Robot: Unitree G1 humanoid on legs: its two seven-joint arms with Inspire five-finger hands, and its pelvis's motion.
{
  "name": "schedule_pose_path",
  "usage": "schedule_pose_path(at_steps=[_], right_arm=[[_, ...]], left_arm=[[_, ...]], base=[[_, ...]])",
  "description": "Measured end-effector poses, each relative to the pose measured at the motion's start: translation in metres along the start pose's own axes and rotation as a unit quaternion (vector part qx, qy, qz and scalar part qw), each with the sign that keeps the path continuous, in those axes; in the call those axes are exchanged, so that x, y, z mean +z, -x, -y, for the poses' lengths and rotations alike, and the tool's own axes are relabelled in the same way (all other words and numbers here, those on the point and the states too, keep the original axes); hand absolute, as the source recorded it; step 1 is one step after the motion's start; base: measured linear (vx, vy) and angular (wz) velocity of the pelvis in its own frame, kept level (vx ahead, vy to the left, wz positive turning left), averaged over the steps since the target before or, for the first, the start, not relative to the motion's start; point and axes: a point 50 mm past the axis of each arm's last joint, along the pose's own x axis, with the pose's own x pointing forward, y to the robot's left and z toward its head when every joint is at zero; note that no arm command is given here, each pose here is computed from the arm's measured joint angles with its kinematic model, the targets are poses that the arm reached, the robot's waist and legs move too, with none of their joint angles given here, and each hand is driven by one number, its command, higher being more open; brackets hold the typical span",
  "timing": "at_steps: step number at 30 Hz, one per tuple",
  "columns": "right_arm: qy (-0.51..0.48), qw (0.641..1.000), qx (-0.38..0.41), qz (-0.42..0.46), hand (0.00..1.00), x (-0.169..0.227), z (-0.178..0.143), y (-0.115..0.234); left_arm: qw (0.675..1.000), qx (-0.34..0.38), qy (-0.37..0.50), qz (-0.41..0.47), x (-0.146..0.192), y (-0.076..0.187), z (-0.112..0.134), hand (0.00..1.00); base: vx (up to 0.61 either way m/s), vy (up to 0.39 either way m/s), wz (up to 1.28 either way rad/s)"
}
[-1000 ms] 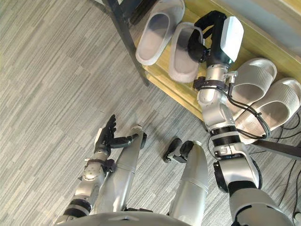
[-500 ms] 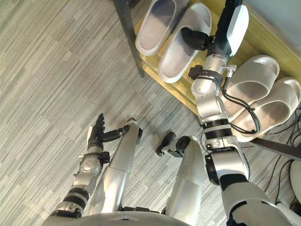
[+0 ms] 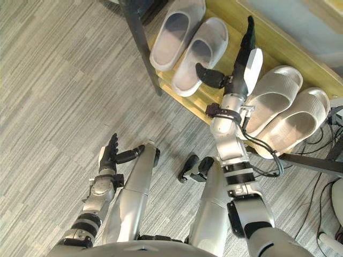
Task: Organize the slippers on the shoe rack
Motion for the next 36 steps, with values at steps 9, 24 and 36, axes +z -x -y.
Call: schedule_pose_path(at_steps=[9, 24, 36], right_arm=[[-0.046, 0.997, 0.024, -0.053, 1.00, -0.009, -0.010, 0.046], [-0.312, 0.922, 0.146, -0.175, 1.00, -0.021, -0.042, 0.093], [-0.397, 0.884, 0.166, -0.180, 1.00, -0.009, -0.064, 0.071]], left_arm=[[1.000, 0.014, -0.007, -0.027, -0.009, 0.000, -0.006, 1.00], [0.998, 0.031, -0.007, -0.053, -0.015, -0.002, -0.010, 1.00], [0.998, 0.025, -0.009, -0.054, -0.013, -0.003, -0.004, 1.00]], base=[[0.04, 0.006, -0.06], [0.02, 0.011, -0.03], [0.03, 0.012, 0.02]])
